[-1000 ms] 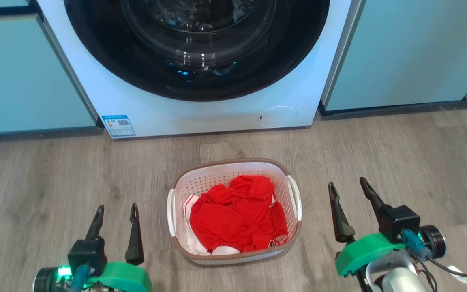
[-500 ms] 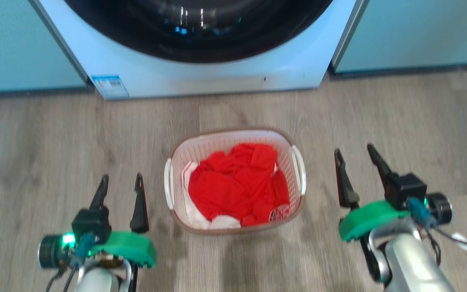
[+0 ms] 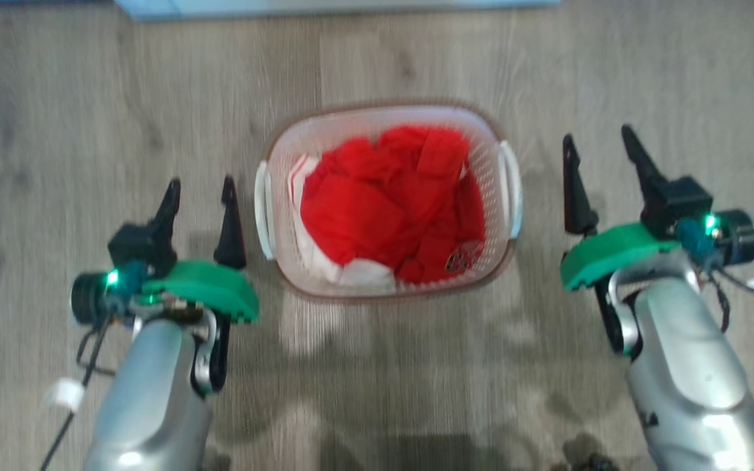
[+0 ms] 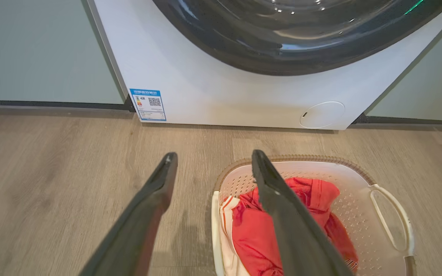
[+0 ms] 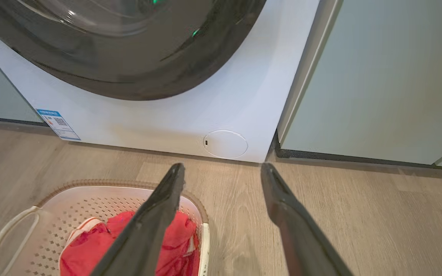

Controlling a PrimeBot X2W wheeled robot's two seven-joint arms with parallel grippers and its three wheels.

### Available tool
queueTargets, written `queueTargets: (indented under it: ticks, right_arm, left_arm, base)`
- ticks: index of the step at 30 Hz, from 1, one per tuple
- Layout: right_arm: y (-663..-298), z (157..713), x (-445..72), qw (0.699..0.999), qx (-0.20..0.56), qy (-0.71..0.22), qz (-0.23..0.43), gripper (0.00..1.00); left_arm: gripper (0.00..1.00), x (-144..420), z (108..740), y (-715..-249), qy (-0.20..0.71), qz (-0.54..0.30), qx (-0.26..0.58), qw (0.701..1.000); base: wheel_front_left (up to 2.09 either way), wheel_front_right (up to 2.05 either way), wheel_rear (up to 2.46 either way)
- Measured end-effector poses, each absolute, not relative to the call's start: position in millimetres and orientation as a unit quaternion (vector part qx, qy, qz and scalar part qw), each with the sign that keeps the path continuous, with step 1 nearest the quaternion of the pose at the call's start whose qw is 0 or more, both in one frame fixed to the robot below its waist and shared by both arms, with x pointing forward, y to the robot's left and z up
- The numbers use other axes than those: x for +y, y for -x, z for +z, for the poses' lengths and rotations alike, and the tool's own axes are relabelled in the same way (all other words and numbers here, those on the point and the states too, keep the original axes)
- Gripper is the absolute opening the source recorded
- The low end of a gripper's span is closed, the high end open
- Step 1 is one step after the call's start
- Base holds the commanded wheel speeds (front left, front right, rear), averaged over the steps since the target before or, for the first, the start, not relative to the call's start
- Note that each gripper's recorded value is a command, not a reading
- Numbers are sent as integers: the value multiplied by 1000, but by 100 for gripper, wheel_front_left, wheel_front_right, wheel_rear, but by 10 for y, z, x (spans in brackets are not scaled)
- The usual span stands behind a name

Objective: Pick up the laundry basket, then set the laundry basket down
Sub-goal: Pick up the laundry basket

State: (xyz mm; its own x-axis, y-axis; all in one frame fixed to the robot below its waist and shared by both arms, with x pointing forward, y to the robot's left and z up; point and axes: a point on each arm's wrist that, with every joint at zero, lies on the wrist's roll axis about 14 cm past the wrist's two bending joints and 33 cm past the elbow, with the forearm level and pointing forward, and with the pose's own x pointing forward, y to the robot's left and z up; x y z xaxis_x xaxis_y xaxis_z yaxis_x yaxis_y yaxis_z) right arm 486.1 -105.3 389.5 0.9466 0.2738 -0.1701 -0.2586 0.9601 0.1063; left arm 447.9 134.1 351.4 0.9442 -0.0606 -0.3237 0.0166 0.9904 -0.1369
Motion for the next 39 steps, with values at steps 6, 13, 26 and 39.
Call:
queueTargets:
  ticks: [6, 13, 26, 39]
  right_arm:
    - [-5065, 3371, -1048, 980, 141, -36, 135, 100]
    - [-5034, 2670, -1039, 965, 223, -41, 130, 100]
    - [-5053, 2074, -948, 949, 279, -49, 136, 100]
    - [-5052, 1683, -922, 941, 307, -50, 136, 100]
  left_arm:
    - [100, 1291, 3075, -4656, 82, -22, 212, 974]
    - [100, 1214, 2606, -4649, 81, -36, 268, 959]
    - [100, 1068, 2016, -4515, 80, -60, 346, 933]
    - [100, 1090, 1603, -4490, 72, -61, 393, 915]
  base:
    - [0, 0, 0]
    - [0, 0, 0]
    - [0, 0, 0]
    - [0, 0, 0]
